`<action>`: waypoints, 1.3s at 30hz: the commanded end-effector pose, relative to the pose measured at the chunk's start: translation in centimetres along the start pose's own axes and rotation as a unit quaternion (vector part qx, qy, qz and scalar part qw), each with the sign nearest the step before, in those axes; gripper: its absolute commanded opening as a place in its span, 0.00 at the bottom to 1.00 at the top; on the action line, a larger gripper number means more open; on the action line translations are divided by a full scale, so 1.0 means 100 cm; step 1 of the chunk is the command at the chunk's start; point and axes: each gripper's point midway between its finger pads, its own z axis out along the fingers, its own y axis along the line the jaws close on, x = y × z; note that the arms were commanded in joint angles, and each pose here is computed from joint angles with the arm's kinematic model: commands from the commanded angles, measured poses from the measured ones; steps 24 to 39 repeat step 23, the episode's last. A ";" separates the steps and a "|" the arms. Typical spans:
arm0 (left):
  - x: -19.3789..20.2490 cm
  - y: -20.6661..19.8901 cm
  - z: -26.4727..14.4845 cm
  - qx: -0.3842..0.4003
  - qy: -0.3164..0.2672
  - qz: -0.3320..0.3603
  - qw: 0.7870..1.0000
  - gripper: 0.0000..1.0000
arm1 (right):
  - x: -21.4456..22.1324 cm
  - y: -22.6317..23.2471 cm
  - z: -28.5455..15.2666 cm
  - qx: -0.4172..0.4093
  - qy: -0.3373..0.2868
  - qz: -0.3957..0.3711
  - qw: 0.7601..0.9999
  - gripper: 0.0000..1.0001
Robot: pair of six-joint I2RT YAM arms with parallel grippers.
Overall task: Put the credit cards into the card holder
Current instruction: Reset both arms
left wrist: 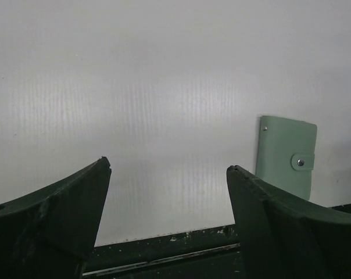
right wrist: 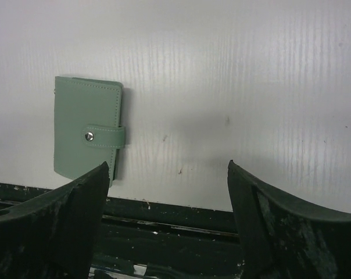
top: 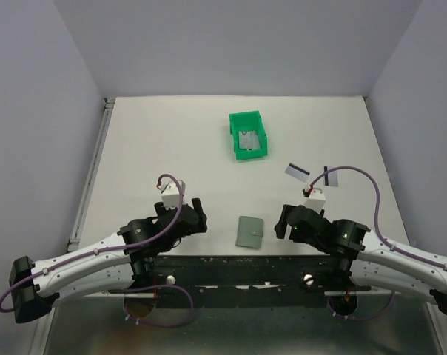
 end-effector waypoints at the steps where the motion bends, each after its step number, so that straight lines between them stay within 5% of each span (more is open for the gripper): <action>1: 0.011 0.043 -0.006 -0.082 0.004 -0.013 0.997 0.96 | 0.001 -0.016 0.001 0.040 -0.004 0.015 0.999 0.90; 3: 0.014 0.050 -0.007 -0.094 0.006 -0.020 0.995 0.98 | 0.002 -0.016 0.001 0.041 -0.003 0.013 0.999 1.00; 39: 0.016 0.059 -0.013 -0.055 -0.019 -0.064 0.996 0.99 | 0.006 -0.024 0.001 0.062 0.008 0.009 0.998 1.00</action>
